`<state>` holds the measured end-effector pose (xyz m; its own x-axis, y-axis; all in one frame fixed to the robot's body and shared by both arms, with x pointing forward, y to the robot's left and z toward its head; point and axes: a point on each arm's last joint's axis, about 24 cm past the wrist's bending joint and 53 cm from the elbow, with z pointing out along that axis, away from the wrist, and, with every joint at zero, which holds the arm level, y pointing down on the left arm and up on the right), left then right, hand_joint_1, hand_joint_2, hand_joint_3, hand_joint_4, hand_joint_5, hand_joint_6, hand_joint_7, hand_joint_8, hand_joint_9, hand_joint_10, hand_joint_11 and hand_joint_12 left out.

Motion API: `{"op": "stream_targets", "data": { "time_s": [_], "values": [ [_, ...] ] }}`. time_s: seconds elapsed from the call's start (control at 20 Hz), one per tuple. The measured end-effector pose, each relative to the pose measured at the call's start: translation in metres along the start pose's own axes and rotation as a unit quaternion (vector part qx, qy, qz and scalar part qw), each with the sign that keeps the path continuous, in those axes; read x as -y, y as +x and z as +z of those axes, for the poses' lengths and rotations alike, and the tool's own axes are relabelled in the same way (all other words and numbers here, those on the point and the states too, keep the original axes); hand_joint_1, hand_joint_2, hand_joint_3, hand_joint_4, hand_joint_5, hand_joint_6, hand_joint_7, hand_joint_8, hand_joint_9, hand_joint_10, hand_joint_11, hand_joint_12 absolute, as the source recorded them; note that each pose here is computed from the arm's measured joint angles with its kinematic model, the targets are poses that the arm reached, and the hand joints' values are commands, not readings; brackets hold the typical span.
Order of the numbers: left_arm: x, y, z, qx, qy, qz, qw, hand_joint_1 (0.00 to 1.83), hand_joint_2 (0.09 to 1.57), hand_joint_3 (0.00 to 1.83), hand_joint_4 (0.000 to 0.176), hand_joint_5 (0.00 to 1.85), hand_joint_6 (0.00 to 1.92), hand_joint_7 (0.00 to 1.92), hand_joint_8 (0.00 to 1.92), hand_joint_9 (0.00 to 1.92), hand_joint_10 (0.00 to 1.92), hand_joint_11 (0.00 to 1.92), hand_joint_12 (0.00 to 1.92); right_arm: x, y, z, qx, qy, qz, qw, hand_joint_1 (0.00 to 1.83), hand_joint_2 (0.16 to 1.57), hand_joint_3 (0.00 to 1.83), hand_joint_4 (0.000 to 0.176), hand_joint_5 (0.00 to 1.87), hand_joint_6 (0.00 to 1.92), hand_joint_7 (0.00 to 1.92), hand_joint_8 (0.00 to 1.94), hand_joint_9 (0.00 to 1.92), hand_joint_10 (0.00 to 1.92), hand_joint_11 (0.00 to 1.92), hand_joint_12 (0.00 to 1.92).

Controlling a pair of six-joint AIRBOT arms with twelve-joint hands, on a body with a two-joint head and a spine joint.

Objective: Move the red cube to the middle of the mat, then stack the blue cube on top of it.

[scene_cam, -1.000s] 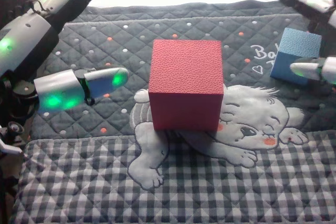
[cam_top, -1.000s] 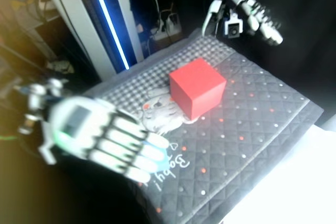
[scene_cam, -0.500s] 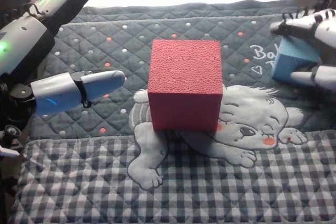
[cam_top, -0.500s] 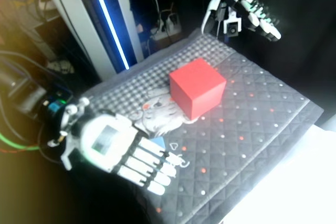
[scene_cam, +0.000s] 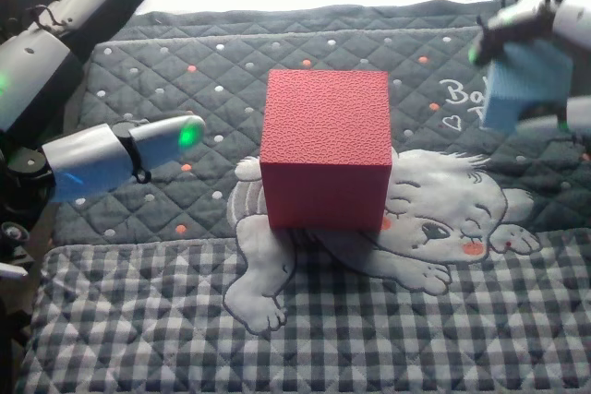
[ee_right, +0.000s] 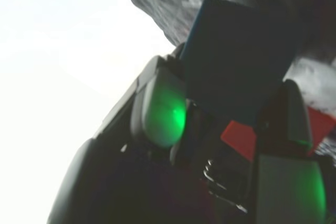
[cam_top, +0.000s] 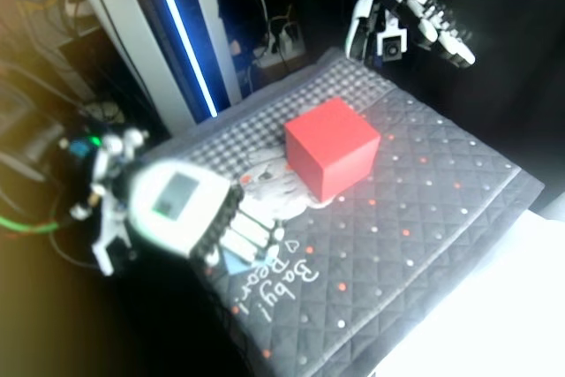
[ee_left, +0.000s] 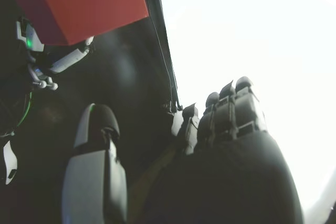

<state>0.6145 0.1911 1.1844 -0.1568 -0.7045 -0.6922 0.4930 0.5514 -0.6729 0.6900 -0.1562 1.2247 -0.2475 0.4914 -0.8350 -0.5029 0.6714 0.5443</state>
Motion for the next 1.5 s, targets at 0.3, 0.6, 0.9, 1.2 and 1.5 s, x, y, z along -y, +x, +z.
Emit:
{"op": "stream_targets", "data": {
  "time_s": [0.3, 0.6, 0.9, 1.2, 1.5],
  "values": [
    [-0.015, -0.004, -0.005, 0.007, -0.026, -0.001, 0.9996, 0.55, 1.1, 0.01, 0.111, 0.0, 0.0, 0.0, 0.0, 0.0, 0.0, 0.0, 0.0, -0.087, -0.042, 0.005, 0.05, -0.114, -0.047, 0.9911, 1.6, 1.29, 0.0, 0.0, 0.16, 1.12, 1.29, 1.94, 1.51, 1.92, 1.59, 1.92],
    [-0.02, -0.011, -0.009, 0.021, -0.033, 0.0, 0.9992, 0.61, 1.13, 0.02, 0.096, 0.0, 0.0, 0.0, 0.0, 0.0, 0.0, 0.0, 0.0, -0.153, -0.054, -0.002, 0.07, -0.224, -0.046, 0.971, 1.05, 1.44, 0.0, 0.0, 0.31, 1.63, 1.28, 1.94, 1.48, 1.92, 1.56, 1.92],
    [-0.027, -0.018, -0.01, 0.032, -0.042, 0.004, 0.9986, 0.61, 1.13, 0.01, 0.066, 0.0, 0.0, 0.0, 0.0, 0.0, 0.0, 0.0, 0.0, -0.171, -0.018, 0.007, 0.037, -0.261, -0.005, 0.9645, 1.56, 0.9, 0.67, 0.175, 1.18, 1.92, 1.39, 1.94, 1.47, 1.92, 1.54, 1.92],
    [-0.034, -0.018, -0.011, 0.034, -0.052, 0.003, 0.998, 0.59, 1.15, 0.01, 0.119, 0.0, 0.0, 0.0, 0.0, 0.0, 0.0, 0.0, 0.0, -0.169, 0.004, 0.013, 0.015, -0.265, 0.02, 0.964, 1.09, 1.26, 0.26, 0.0, 0.54, 1.78, 1.19, 1.94, 1.31, 1.92, 1.4, 1.92],
    [-0.04, -0.02, -0.014, 0.04, -0.062, 0.001, 0.9973, 0.65, 1.18, 0.01, 0.118, 0.0, 0.0, 0.0, 0.0, 0.0, 0.0, 0.0, 0.0, -0.145, 0.027, 0.031, -0.021, -0.238, 0.068, 0.9686, 0.31, 1.35, 0.0, 0.0, 0.12, 0.36, 0.03, 0.05, 0.01, 0.12, 0.01, 0.19]
  ]
}}
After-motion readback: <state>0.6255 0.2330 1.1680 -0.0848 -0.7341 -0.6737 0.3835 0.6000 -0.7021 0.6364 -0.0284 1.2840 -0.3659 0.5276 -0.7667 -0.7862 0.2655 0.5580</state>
